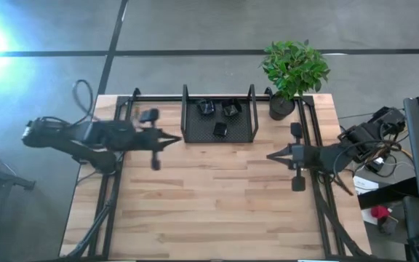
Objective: Pick & Place Mini shaped plates
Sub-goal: Return to Home Position
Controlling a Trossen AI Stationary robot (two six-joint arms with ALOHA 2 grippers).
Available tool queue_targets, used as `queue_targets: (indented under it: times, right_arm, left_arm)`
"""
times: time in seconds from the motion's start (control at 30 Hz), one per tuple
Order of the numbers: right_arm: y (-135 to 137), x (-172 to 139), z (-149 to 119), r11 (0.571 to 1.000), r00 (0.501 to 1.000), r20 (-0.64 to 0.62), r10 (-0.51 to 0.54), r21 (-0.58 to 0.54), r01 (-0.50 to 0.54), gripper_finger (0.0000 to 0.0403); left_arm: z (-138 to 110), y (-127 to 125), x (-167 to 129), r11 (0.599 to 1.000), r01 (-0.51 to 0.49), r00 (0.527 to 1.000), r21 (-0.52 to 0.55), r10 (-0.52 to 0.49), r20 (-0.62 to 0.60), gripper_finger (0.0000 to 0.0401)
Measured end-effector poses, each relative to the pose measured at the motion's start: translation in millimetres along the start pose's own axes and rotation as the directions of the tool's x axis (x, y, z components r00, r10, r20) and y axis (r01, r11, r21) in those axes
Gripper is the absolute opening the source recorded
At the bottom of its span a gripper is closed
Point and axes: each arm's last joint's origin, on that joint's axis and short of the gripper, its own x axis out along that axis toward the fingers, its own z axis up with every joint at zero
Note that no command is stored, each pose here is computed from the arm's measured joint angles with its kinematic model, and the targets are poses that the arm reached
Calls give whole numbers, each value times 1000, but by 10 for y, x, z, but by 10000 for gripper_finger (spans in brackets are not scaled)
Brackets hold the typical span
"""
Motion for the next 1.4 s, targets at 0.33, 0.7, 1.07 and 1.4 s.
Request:
queue_targets:
  times: [0.33,0.7,1.07,1.4]
  right_arm:
    - [-155,-180,-444,990,979,162,119,59,-130,8]
    - [-332,-333,-973,977,926,359,116,127,-172,8]
    - [-343,-290,-1395,961,886,442,139,156,-228,8]
    - [-362,-269,-1659,949,869,478,132,193,-250,8]
  left_arm:
    - [-410,16,-653,991,24,973,-133,7,232,0]
    - [-929,43,-1021,968,20,918,-248,81,389,0]
    - [-1380,-50,-1101,944,44,877,-326,119,465,0]
    - [-1463,-126,-981,947,23,893,-320,124,433,0]
